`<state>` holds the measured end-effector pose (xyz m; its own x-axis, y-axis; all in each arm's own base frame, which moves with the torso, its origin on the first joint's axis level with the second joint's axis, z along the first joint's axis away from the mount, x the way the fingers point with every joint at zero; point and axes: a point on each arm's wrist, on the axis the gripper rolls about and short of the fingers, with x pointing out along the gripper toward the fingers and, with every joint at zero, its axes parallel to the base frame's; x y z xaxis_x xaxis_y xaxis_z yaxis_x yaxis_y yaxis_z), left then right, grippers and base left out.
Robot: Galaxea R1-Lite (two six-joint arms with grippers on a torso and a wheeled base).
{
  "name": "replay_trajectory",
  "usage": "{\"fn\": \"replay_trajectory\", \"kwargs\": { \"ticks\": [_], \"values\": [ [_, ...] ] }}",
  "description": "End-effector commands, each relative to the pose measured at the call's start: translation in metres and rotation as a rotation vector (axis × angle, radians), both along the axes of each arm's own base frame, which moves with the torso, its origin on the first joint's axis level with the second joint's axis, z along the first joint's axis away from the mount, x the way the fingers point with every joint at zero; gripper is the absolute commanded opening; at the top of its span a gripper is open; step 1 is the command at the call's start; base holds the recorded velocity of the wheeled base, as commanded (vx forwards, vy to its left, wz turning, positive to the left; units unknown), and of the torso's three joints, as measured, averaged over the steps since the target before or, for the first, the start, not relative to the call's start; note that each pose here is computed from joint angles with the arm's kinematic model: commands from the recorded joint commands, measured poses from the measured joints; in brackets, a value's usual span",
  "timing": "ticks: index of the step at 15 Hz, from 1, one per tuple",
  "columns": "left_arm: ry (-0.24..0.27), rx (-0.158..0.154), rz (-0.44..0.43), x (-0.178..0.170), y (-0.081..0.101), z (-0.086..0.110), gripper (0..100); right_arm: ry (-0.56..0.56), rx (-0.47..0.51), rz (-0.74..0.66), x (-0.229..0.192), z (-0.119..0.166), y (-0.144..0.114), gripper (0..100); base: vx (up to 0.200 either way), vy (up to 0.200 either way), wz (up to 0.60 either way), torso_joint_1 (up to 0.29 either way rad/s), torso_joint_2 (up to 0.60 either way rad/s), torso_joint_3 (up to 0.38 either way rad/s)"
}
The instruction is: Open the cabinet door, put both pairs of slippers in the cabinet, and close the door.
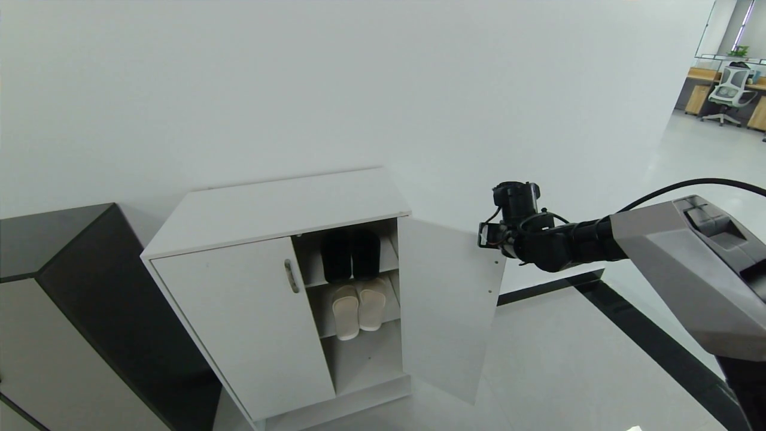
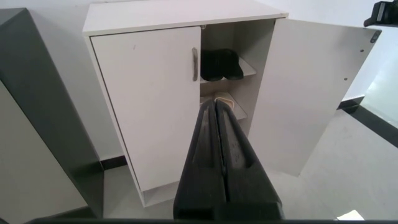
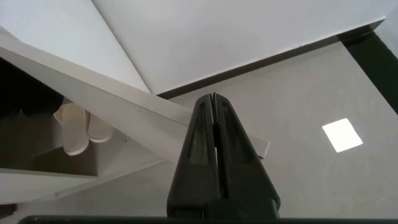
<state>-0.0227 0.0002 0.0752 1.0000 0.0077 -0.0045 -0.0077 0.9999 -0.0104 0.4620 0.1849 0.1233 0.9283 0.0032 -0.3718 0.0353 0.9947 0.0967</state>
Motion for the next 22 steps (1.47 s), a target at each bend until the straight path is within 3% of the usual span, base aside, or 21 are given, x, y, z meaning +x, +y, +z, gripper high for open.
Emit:
{"fn": "replay_trajectory", "kwargs": {
  "ticks": [1, 7, 17, 20, 22],
  "values": [
    [0.000, 0.000, 0.000, 0.000, 0.000, 0.000, 0, 0.012, -0.005, 0.002, -0.002, -0.003, 0.000, 0, 0.000, 0.000, 0.00, 0.000, 0.00, 0.000],
    [0.000, 0.000, -0.002, 0.000, 0.000, 0.000, 0, 0.009, -0.004, 0.053, -0.037, 0.004, 0.012, 0, 0.000, 0.000, 0.00, 0.000, 0.00, 0.000],
    [0.002, 0.001, -0.002, 0.000, 0.000, 0.000, 0, -0.012, 0.002, 0.313, -0.148, 0.016, 0.072, 0, 0.000, 0.000, 0.00, 0.000, 0.00, 0.000],
    [0.002, 0.000, -0.002, 0.000, 0.000, 0.000, 0, -0.005, -0.002, 0.311, -0.146, 0.013, 0.071, 0, 0.000, 0.000, 0.00, 0.000, 0.00, 0.000],
    [0.000, 0.000, -0.002, 0.000, 0.000, 0.000, 0, 0.032, -0.020, 0.298, -0.137, -0.007, 0.070, 0, 0.000, 0.000, 0.00, 0.000, 0.00, 0.000]
  ]
}}
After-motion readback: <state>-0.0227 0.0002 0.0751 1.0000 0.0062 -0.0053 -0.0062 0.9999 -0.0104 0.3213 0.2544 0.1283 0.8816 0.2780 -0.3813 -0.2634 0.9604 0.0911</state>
